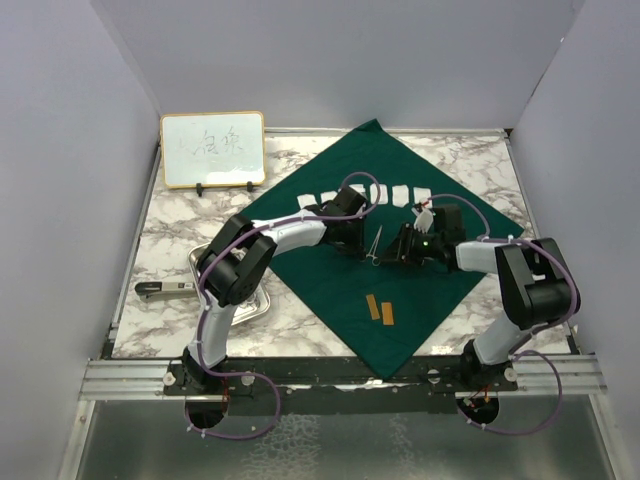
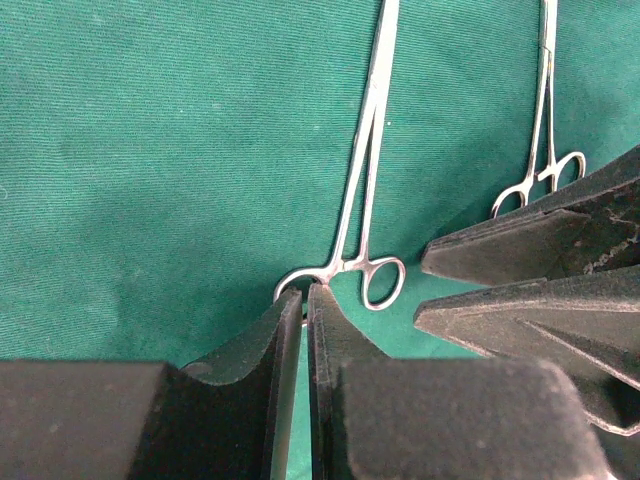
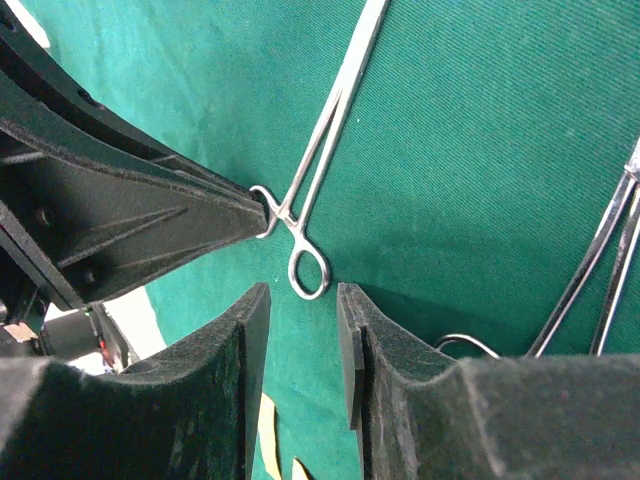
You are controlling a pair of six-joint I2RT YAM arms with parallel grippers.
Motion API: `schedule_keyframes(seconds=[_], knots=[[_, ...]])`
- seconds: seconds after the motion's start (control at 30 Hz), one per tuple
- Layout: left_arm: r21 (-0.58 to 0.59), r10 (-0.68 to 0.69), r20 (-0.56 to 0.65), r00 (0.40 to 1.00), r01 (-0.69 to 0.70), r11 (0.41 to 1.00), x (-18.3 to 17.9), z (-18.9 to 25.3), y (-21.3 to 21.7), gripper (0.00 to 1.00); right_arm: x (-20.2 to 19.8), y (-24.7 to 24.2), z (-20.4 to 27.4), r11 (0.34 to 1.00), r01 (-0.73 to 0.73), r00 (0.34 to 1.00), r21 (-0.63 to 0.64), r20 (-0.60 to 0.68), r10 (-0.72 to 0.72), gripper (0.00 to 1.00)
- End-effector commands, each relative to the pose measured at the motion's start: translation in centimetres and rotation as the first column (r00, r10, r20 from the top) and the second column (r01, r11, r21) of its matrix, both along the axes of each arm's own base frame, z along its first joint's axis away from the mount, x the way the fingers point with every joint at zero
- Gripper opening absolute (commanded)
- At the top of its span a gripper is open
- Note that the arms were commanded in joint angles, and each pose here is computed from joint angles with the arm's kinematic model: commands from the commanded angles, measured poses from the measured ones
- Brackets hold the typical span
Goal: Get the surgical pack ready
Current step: Pick up the medical item from the surgical kit.
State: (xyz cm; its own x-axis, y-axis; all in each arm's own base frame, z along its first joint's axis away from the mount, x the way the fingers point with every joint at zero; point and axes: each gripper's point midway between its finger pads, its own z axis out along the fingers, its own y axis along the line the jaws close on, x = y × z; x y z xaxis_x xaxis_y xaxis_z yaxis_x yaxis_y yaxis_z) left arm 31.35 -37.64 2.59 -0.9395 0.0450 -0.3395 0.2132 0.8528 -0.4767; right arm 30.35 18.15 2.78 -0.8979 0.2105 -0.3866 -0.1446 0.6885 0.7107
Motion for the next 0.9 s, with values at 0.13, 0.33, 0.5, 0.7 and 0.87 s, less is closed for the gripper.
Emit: schedule_keyframes(seconds=[0.13, 0.33, 0.5, 0.7, 0.87], knots=[[0.066, 0.017, -0.085, 0.996, -0.011, 0.998, -1.8, -3.8, 1.7, 0.11, -1.1, 1.5, -0.9, 0.993, -0.012, 0.996, 0.116, -0.085, 0.022, 0.35], [0.043, 0.031, -0.147, 0.989, -0.025, 0.999, -3.4, -5.4, 2.5, 0.10, -2.0, 2.7, 0.1, 0.971, -0.015, 0.993, 0.239, -0.107, 0.042, 0.36], [0.018, 0.022, -0.146, 0.989, -0.020, 1.000, -3.5, -4.9, 2.2, 0.10, -2.0, 3.1, 1.7, 0.956, -0.037, 0.995, 0.291, -0.080, 0.063, 0.36], [-0.006, -0.009, -0.055, 0.998, 0.008, 1.000, -2.1, -1.2, 1.6, 0.14, 0.6, 1.0, 5.3, 0.996, -0.001, 0.995, 0.092, 0.098, -0.008, 0.36], [-0.003, -0.028, -0.009, 1.000, 0.028, 1.000, -1.4, 1.2, 1.5, 0.19, 3.0, -2.1, 7.9, 0.988, 0.129, 0.966, -0.088, 0.235, -0.105, 0.38]])
